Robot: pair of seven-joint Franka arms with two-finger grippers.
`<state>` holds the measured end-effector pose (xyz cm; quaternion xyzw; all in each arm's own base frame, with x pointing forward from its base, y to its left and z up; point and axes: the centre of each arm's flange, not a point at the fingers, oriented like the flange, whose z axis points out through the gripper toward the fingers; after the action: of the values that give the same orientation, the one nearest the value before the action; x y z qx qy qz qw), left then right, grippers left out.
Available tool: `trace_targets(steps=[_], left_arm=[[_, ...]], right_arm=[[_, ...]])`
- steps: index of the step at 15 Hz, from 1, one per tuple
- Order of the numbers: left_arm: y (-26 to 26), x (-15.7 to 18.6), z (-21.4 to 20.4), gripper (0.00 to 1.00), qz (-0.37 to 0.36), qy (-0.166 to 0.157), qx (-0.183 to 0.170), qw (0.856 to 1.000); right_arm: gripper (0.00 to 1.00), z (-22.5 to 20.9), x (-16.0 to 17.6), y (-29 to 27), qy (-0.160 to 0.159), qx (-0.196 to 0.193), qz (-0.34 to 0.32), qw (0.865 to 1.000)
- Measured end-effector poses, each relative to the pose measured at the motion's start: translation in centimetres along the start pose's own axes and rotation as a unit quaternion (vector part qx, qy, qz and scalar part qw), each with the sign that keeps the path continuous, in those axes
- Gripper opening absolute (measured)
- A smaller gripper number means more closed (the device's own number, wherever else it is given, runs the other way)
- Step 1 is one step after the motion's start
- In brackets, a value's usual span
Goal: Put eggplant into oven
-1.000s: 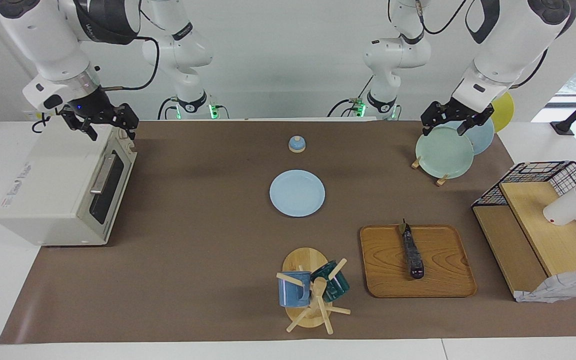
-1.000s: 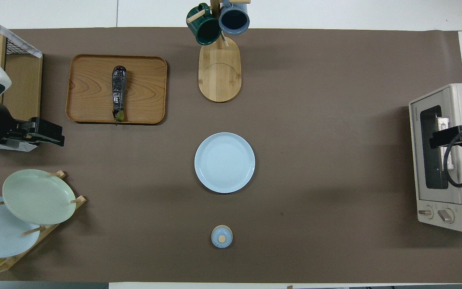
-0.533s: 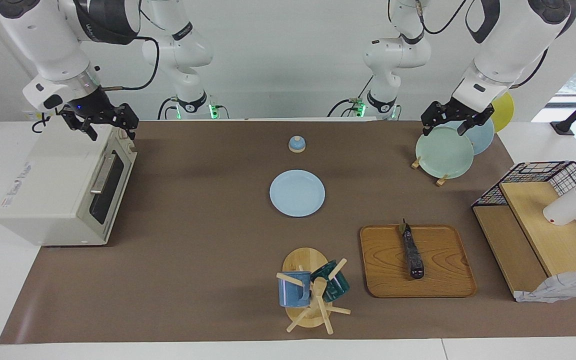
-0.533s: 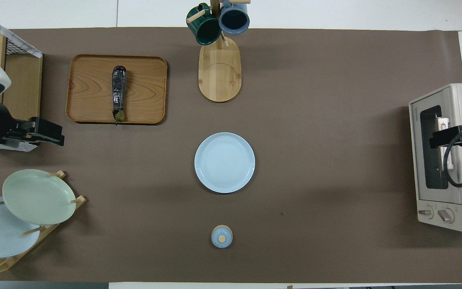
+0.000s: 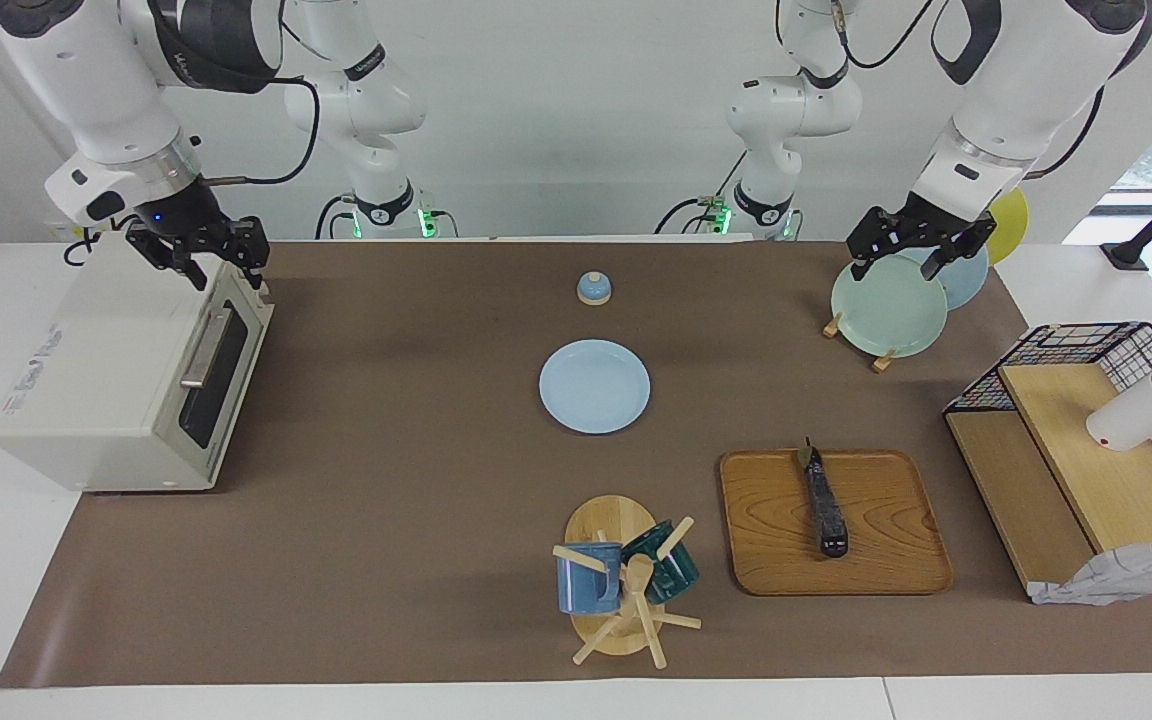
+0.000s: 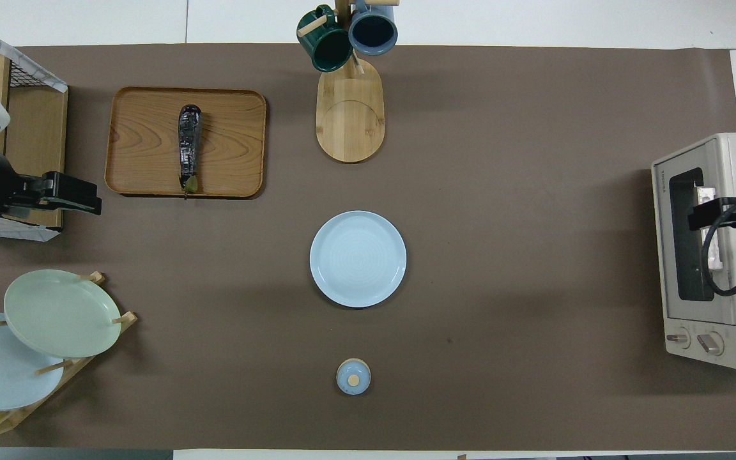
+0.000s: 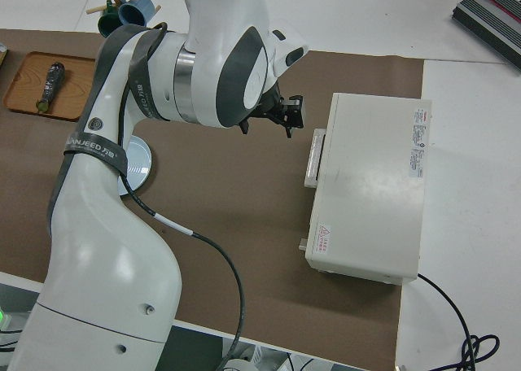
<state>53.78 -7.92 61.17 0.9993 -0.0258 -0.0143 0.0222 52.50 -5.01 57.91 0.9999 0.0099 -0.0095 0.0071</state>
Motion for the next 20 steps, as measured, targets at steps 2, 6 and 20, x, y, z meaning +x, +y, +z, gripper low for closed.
trace_targets(steps=[2,6,20], left_arm=[[0.0,0.6,0.5,1.00,0.000,0.004,-0.002,1.000],[0.0,2.8,3.2,1.00,-0.001,0.004,-0.007,1.000],[-0.5,10.9,22.9,1.00,0.051,0.011,-0.018,0.998]], right_arm=[[0.37,0.6,0.0,0.1,-0.003,0.000,0.000,1.000],[0.01,2.0,-0.8,2.5,-0.016,0.003,0.022,1.000],[0.01,8.2,-0.2,6.7,0.001,-0.020,-0.001,1.000]])
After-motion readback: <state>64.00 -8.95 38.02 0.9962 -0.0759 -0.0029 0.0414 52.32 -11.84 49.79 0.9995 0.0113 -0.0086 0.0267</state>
